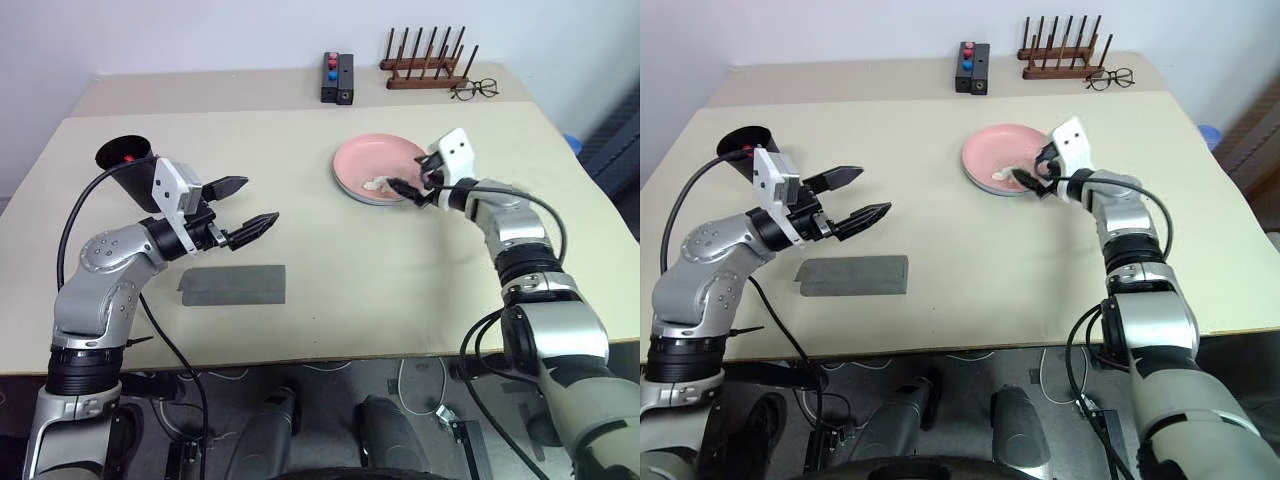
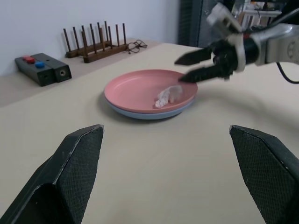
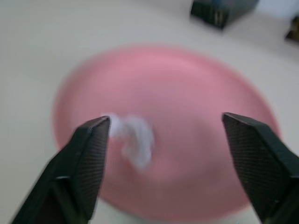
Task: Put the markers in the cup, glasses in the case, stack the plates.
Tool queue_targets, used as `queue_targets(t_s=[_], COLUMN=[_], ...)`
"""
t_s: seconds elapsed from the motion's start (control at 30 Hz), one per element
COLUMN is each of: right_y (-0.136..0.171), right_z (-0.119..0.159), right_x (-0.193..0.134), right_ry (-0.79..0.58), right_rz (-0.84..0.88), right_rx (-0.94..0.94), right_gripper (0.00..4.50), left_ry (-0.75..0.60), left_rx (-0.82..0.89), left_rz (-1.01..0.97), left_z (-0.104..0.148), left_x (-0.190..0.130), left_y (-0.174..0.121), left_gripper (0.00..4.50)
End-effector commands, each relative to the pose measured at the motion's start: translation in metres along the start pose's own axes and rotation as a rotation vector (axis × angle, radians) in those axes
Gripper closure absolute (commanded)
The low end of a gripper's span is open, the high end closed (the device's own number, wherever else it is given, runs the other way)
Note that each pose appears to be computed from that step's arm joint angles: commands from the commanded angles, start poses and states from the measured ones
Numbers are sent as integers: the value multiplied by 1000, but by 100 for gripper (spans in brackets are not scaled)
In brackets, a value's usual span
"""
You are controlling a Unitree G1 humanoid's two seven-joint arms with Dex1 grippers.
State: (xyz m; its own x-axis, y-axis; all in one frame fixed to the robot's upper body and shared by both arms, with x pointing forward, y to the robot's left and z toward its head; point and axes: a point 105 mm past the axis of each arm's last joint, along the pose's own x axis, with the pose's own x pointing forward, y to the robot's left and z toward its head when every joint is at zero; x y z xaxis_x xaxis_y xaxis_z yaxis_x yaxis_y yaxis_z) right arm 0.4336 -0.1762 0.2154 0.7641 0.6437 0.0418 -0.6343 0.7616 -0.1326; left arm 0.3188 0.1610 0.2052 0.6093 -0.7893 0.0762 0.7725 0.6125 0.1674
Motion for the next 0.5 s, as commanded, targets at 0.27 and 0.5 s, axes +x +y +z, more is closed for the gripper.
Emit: queue_targets(t_s=[0.27, 0.5], right_y=[60, 76], right_z=[34, -1], right_x=[-95, -137], right_ry=[-64, 210], right_rz=[368, 413], right_rx=[34, 6], right_gripper=[65, 65], left_ry=[-84, 74], left_rx=[-44, -282], left_rz=[-38, -232], left_z=[20, -5], left_x=[-30, -56], left_y=[4, -14], left_gripper=[0, 0])
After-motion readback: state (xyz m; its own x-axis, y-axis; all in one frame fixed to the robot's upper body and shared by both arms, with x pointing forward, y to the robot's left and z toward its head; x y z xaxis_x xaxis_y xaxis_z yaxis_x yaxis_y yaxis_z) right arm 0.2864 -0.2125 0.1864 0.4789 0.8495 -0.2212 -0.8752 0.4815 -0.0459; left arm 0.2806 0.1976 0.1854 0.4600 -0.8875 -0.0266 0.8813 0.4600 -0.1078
